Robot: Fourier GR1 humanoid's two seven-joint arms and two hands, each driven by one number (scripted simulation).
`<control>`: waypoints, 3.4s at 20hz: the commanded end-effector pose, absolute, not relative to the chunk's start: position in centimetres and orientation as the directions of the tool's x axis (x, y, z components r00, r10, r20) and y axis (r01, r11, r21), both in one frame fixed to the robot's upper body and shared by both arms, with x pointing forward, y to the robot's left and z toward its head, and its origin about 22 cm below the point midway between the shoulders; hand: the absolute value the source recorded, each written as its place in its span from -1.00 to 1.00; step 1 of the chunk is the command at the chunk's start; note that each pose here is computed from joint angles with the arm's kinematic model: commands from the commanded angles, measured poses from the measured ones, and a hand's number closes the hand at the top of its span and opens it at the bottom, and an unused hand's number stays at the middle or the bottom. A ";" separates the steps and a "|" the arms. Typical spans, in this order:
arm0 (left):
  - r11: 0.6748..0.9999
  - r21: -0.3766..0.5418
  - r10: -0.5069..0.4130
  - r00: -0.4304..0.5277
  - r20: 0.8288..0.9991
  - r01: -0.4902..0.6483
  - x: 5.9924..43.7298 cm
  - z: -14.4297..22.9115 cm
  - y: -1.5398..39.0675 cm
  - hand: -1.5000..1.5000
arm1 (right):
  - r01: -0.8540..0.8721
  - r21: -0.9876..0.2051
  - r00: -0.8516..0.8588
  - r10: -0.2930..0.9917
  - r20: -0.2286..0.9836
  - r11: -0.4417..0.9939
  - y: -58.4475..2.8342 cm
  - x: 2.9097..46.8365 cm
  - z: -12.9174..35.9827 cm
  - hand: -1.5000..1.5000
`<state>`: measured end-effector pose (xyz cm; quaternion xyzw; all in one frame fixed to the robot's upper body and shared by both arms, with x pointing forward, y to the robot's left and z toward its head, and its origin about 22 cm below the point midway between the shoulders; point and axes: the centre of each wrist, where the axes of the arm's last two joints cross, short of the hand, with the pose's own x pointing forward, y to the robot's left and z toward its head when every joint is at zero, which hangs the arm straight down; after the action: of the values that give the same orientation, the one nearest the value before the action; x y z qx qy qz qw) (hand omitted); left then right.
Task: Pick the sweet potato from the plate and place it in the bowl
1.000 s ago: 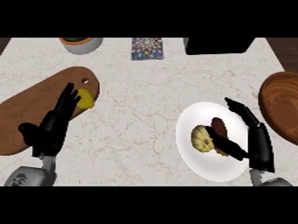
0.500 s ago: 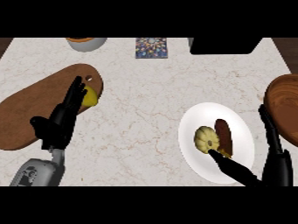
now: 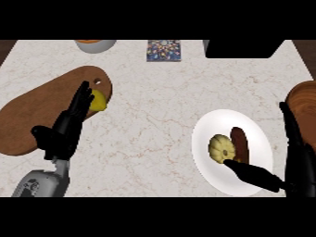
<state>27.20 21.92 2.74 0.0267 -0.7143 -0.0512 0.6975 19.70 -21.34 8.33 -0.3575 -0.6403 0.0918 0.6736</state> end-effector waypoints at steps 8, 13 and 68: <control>0.994 0.103 -0.102 -0.028 0.994 0.025 26.9 2.4 21.5 0.00 | 0.117 -0.686 0.419 0.590 0.690 0.718 -20.7 22.8 9.0 -1.00; 0.992 0.126 -0.126 -0.025 0.992 0.022 25.7 1.7 22.9 0.00 | 0.088 -0.655 0.403 0.574 0.712 0.750 -21.1 21.0 6.2 -1.00; 0.991 0.130 -0.129 -0.038 0.991 0.022 26.6 2.5 20.6 0.00 | -0.086 -0.691 0.293 0.681 0.671 0.718 -23.3 22.1 -6.7 1.00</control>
<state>26.77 21.00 2.48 0.0308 -0.7154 -0.0510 0.6962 22.86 -23.58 -5.60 -0.2896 -0.5423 0.2217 0.7569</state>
